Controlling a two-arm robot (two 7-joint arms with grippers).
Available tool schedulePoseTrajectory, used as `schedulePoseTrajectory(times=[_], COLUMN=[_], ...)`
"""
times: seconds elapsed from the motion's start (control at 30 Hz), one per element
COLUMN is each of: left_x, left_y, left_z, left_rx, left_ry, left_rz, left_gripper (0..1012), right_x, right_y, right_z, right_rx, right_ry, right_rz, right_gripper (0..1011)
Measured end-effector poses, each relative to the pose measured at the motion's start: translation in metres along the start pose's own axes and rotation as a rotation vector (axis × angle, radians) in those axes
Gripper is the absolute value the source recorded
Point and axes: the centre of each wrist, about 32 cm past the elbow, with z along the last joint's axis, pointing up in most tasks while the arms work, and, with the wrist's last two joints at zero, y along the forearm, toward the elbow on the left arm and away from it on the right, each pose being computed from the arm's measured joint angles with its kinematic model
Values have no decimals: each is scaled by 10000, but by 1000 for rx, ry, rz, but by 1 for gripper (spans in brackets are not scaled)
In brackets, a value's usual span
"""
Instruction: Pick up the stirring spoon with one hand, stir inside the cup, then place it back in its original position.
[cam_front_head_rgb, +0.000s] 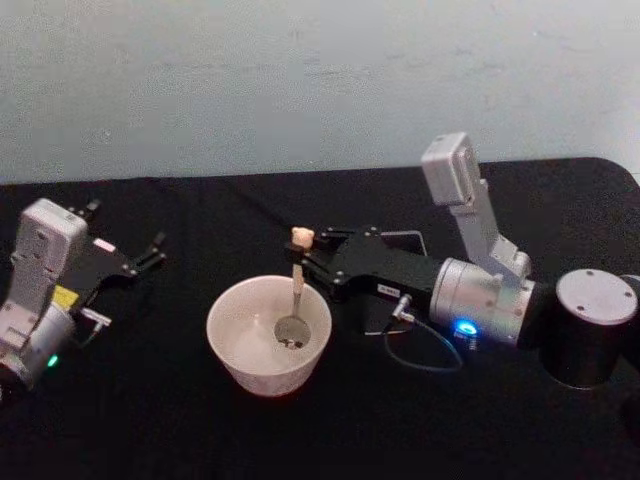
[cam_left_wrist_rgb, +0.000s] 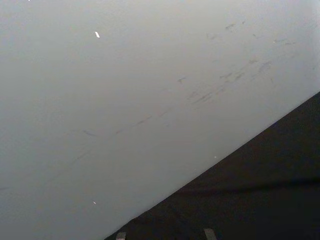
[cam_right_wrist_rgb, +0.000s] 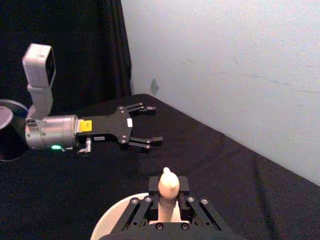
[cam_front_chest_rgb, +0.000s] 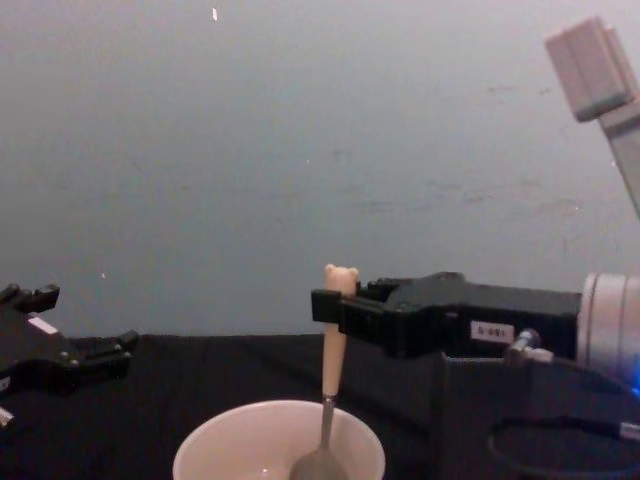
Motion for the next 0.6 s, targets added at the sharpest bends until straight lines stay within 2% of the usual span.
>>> schedulePoseTrajectory(times=[0.17,0.6], left_x=[0,0], left_y=[0,0], left_z=[0,0], left_rx=[0,0], left_ry=[0,0], left_rz=[0,0], left_gripper=[1001,1001], right_x=[-16,-13], right_y=[-69,-102], right_z=[41,116], right_rx=[18,51], right_ry=[10,20], right_rz=[3,-17], right_gripper=[222,223])
